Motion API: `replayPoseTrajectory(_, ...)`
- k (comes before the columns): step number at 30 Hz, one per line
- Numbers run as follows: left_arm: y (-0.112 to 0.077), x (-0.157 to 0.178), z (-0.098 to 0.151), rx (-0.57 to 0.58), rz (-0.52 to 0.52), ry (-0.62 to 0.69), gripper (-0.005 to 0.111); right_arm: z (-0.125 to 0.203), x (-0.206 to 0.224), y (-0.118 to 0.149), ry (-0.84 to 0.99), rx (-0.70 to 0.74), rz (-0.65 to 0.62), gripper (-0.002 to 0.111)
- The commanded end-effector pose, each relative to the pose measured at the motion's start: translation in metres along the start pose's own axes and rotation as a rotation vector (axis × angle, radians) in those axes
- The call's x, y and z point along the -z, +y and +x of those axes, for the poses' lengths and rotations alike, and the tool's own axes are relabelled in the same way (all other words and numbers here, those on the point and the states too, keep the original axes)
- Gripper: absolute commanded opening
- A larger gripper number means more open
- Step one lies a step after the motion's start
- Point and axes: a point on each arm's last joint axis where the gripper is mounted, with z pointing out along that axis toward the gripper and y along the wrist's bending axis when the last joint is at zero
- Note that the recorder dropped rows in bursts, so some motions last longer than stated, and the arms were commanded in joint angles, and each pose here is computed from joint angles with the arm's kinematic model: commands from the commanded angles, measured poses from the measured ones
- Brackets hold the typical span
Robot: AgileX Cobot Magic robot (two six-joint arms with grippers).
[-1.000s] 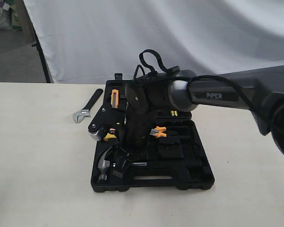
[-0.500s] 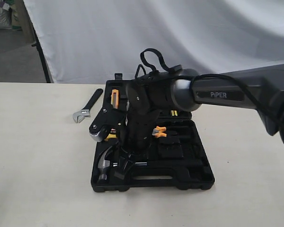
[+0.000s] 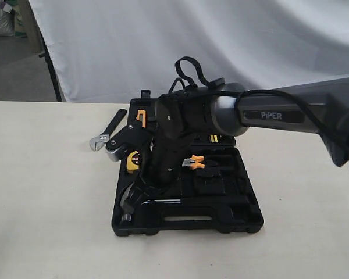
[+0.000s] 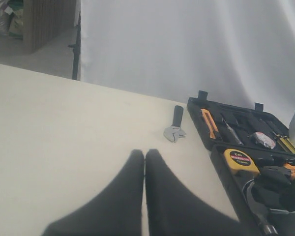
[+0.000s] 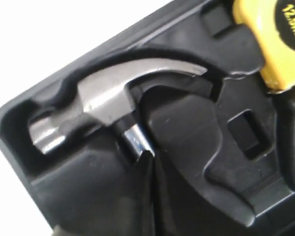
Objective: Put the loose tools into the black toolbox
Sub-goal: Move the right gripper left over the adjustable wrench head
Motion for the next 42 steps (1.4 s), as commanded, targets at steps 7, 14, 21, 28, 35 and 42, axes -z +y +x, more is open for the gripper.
replayPoseTrajectory(7,0.001,0.0,-0.002,0.0,-0.021,-0.02,0.001,-0.03,0.009,-0.012,-0.345,-0.277,0.09,0.0)
replayPoseTrajectory(14,0.001,0.0,-0.002,0.0,-0.021,-0.02,0.001,-0.06,0.005,-0.023,-0.476,-0.306,0.111,0.039)
replayPoseTrajectory(21,0.001,0.0,-0.002,0.0,-0.021,-0.02,0.001,-0.088,-0.028,-0.036,-0.529,-0.302,0.119,0.073)
replayPoseTrajectory(28,0.001,0.0,-0.002,0.0,-0.021,-0.02,0.001,-0.118,-0.051,-0.048,-0.617,-0.283,0.135,0.073)
replayPoseTrajectory(35,0.001,0.0,-0.002,0.0,-0.021,-0.02,0.001,-0.128,-0.075,-0.053,-0.618,-0.261,0.138,0.073)
replayPoseTrajectory(42,0.001,0.0,-0.002,0.0,-0.021,-0.02,0.001,-0.127,-0.094,-0.057,-0.591,-0.259,0.131,0.073)
